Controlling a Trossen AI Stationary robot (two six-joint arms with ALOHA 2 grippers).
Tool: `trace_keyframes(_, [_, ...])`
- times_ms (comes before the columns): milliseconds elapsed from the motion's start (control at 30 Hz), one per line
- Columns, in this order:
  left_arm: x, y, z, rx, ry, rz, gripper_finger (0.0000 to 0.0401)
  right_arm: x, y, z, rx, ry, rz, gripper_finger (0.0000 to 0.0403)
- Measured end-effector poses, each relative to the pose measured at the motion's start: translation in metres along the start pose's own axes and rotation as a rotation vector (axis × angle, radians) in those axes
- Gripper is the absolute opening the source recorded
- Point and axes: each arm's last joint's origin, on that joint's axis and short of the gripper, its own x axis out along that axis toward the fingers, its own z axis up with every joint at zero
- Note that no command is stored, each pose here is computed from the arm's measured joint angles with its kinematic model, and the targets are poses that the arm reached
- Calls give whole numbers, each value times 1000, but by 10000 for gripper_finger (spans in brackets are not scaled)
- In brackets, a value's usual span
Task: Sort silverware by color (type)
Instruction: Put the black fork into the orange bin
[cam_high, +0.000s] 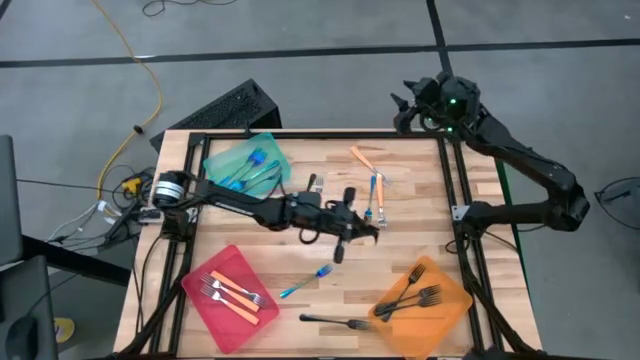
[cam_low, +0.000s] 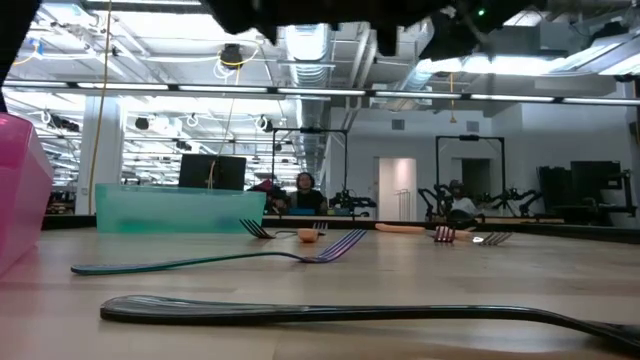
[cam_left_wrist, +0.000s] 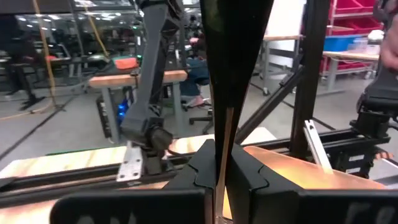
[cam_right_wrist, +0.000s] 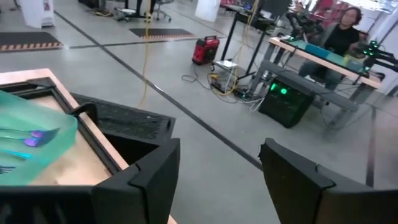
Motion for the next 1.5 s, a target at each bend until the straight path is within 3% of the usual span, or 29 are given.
trace_keyframes(300, [56,0,-12,-42,-12,-103,0,-10,-2,-3,-2,43,7,243])
trace_keyframes(533, [86,0,-10,-314,84,-141,0,-9,0,-10,-14,117,26,243])
trace_keyframes(733, [98,-15,0,-446,78,-248,0,-9,0,-12,-2,135,28,243])
trace_keyframes(1000, [100,-44,4,-475,71,-257,0,-9,0,-13,23,140,27,243])
trace_keyframes(1133, [100,-48,2,-464,84,-212,0,-9,0,-12,29,137,25,243])
trace_keyframes(1233, [110,-49,-11,-512,91,-235,0,-9,0,-12,37,131,24,243])
trace_keyframes(1400, [141,-55,-54,-655,302,-340,0,-9,0,-12,42,137,24,243])
trace_keyframes(1500, [159,-59,-64,-728,408,-394,0,-9,2,-12,41,136,31,243])
